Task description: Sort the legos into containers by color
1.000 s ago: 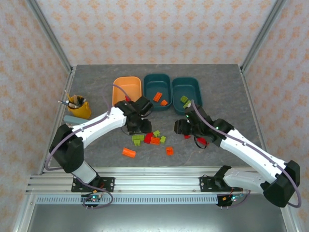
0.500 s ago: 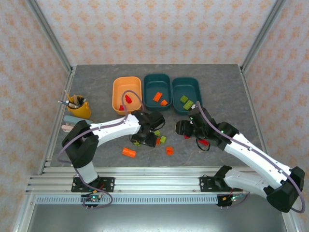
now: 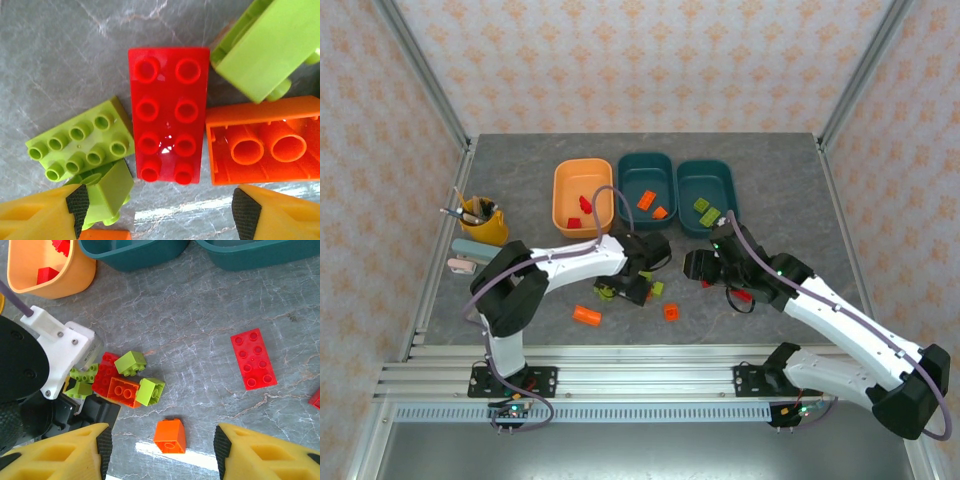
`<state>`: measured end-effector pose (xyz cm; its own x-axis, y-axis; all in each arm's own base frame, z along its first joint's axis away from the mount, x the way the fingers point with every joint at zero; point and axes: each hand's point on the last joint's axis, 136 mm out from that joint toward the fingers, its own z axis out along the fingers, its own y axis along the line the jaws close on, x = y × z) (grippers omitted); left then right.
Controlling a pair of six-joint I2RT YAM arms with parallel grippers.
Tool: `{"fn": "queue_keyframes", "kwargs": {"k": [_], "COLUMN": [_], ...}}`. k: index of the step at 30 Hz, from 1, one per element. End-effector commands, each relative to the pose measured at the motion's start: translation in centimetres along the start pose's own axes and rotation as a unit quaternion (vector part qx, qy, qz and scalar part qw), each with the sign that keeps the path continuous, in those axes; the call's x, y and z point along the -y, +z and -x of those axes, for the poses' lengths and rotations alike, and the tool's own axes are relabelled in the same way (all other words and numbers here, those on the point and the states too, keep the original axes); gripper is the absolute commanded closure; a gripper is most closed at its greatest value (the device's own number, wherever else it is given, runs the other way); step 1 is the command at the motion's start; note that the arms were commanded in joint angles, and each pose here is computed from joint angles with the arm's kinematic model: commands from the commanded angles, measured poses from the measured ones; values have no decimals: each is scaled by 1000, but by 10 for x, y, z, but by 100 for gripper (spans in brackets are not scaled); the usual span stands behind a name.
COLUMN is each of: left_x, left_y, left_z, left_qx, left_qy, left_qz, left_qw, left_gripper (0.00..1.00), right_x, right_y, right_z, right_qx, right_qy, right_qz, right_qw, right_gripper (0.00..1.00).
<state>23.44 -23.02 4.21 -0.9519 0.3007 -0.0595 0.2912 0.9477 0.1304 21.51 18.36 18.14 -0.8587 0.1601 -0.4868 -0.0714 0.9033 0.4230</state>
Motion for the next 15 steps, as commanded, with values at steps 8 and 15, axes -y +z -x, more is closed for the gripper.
{"fn": "queue_keyframes", "kwargs": {"k": [8,15], "left_x": [-13,-8], "left_y": [1,5], "left_z": [21,32], "left_qx": [10,12], "left_qy": [12,15], "left_qz": [33,29], "left_qw": [999,999], "left_gripper": [22,23], "right_x": [1,4], "right_y": [-6,-6], "right_z": [4,0], "right_qx": [12,8], "right_qy": [3,9], "right_qz": [-6,-6], "right_qw": [1000,1000], "right_gripper": [41,41]}}
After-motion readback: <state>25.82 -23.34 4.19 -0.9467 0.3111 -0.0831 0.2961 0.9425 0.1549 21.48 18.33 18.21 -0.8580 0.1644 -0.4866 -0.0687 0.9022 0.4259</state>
